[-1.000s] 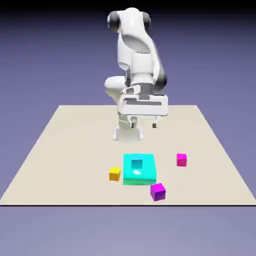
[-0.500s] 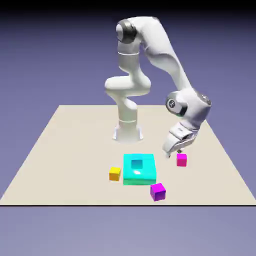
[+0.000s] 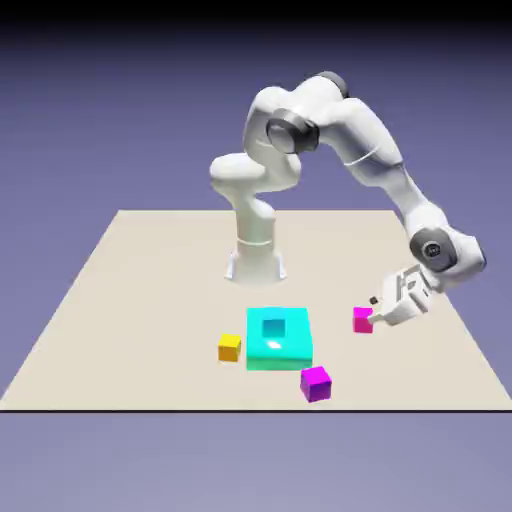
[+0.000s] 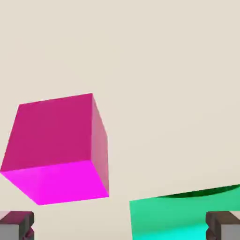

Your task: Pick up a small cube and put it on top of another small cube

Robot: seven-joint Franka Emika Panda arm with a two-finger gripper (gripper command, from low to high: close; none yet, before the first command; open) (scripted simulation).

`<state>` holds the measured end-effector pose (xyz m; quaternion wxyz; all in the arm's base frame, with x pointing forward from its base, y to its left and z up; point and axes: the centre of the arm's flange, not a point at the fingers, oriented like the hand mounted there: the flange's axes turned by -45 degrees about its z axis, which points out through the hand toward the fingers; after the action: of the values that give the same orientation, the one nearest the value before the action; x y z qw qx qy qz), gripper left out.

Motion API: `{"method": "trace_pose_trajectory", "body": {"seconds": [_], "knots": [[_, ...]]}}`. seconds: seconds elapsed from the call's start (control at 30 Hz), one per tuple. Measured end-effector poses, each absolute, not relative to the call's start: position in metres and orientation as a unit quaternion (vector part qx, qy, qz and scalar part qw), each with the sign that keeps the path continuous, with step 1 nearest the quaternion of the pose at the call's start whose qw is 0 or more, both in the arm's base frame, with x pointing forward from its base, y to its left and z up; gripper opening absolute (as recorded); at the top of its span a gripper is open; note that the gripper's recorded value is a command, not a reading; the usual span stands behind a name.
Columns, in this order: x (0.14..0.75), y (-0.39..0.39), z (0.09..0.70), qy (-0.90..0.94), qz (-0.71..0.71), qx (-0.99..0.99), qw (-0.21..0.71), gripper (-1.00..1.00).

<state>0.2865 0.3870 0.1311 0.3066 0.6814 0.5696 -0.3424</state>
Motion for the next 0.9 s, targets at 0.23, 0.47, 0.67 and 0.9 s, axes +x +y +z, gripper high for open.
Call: {"method": "trace_pose_trajectory", "body": {"seconds": [0.23, 0.47, 0.67, 0.9], "knots": [[0.263, 0.362, 0.075, 0.588, -0.362, 0.644, 0.330, -1.00], [0.346, 0.378, 0.132, 0.586, -0.360, 0.651, 0.321, -1.00], [0.487, 0.287, 0.163, 0.574, -0.367, 0.660, 0.318, -1.00], [0.512, 0.215, 0.128, 0.569, -0.371, 0.661, 0.320, 1.00]]}}
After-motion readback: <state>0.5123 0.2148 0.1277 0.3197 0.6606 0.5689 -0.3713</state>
